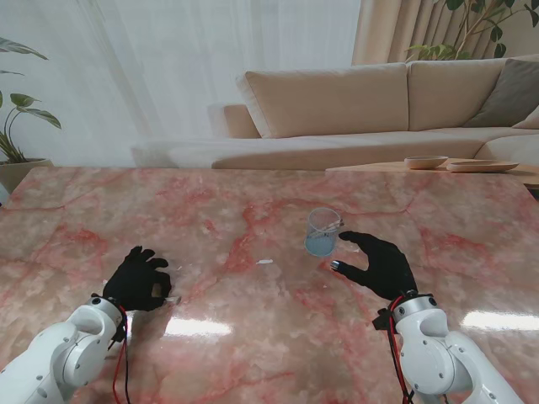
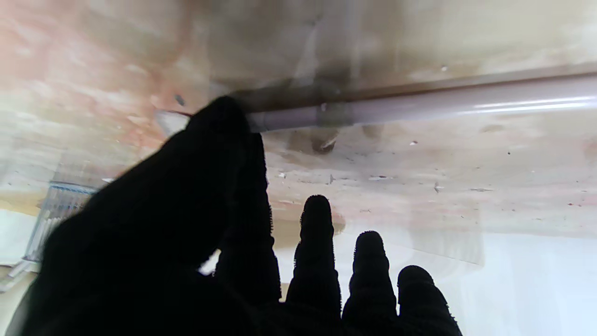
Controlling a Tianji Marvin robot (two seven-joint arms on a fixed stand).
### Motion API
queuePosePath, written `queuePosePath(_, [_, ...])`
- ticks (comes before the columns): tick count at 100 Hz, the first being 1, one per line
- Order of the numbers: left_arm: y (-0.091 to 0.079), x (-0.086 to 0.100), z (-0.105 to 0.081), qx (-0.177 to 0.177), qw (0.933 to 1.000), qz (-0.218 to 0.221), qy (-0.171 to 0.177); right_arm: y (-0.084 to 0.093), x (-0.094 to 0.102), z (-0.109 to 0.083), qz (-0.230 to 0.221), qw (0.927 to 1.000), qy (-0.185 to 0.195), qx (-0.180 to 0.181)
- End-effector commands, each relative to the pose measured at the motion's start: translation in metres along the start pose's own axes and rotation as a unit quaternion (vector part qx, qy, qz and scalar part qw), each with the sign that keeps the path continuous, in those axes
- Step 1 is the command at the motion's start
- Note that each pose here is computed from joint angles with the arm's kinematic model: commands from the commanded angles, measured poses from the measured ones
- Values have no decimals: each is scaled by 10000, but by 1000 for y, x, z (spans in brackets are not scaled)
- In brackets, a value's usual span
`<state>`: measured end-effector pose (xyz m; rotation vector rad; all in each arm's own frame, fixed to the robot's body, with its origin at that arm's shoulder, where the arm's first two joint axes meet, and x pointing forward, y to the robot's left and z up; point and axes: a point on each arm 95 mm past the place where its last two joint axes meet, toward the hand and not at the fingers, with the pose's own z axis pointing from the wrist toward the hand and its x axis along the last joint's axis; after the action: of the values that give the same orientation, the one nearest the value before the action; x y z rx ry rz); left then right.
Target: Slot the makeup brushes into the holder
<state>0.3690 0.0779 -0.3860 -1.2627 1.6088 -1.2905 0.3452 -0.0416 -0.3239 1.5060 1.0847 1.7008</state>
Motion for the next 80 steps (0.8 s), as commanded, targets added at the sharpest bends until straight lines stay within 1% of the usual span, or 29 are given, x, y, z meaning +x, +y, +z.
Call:
queuePosePath(1, [22, -2, -7, -480, 9986, 182, 80, -5, -2, -2, 62, 9999, -82, 95])
queuePosePath(11, [21, -2, -7, -583, 9973, 400, 215, -4, -2, -1, 76, 9999, -86, 80])
queuePosePath(19, [21, -1, -8, -596, 9955, 657, 340, -4, -2, -1, 85, 9999, -89, 66])
queuePosePath(27, [21, -1, -8, -585, 9941, 801, 431, -3, -3, -1, 91, 9999, -90, 50])
queuePosePath(80, [22, 5, -5, -543, 9915, 1017, 607, -1, -4, -1, 200, 9998, -85, -41])
